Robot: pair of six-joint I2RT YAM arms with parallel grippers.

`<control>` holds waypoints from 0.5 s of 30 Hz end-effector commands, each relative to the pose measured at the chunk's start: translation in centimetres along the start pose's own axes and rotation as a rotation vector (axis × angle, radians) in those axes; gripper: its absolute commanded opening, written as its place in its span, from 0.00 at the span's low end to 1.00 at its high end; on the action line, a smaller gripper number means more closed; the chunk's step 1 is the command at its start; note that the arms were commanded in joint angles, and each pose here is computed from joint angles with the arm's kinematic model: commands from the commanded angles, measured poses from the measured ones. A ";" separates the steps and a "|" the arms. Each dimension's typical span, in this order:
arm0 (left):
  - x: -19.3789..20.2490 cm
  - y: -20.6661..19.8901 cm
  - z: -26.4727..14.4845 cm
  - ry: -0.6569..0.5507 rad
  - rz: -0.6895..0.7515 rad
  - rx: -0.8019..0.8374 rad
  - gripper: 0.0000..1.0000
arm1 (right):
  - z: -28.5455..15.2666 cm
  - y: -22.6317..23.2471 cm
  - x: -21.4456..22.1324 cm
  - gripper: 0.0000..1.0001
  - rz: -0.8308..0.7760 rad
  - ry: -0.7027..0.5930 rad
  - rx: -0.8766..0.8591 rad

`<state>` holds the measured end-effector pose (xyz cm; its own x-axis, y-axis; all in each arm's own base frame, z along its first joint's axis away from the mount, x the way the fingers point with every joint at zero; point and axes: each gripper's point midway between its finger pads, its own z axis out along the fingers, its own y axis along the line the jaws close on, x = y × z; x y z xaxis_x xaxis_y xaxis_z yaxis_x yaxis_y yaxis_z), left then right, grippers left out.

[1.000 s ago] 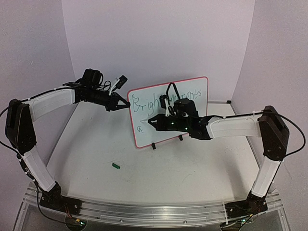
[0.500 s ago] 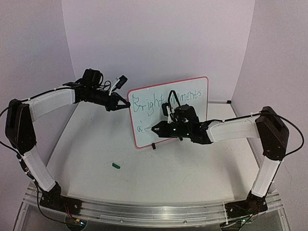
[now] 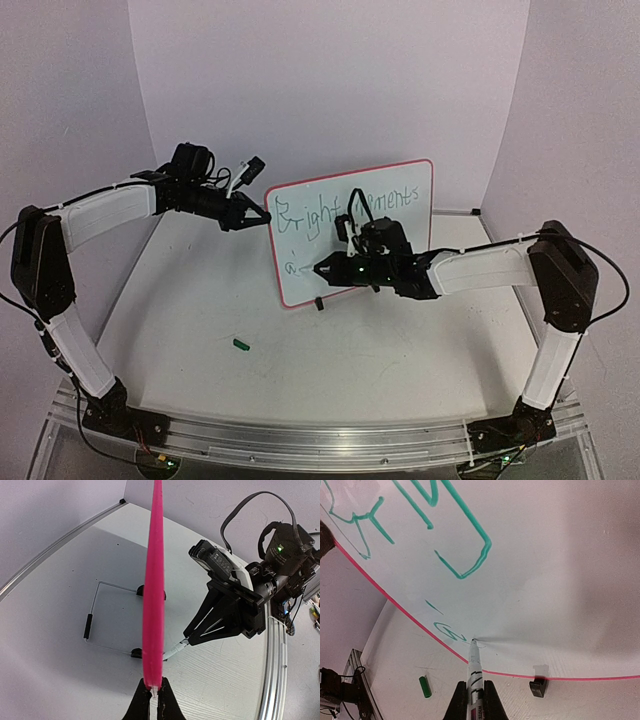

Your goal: Write a sentence on the whiteboard

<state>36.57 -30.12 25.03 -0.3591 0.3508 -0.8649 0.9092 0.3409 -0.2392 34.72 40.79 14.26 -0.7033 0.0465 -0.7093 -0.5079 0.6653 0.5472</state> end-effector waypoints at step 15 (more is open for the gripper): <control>0.8 -1.4 0.7 0.049 -0.012 0.040 0.00 | -1.8 3.9 -6.1 0.00 -0.032 -0.146 -0.076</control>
<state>36.54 -30.18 25.05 -0.3574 0.3511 -0.8655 0.9100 0.3396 -0.2380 35.31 41.38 16.76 -0.6762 0.0756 -0.7329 -0.5276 0.6446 0.5533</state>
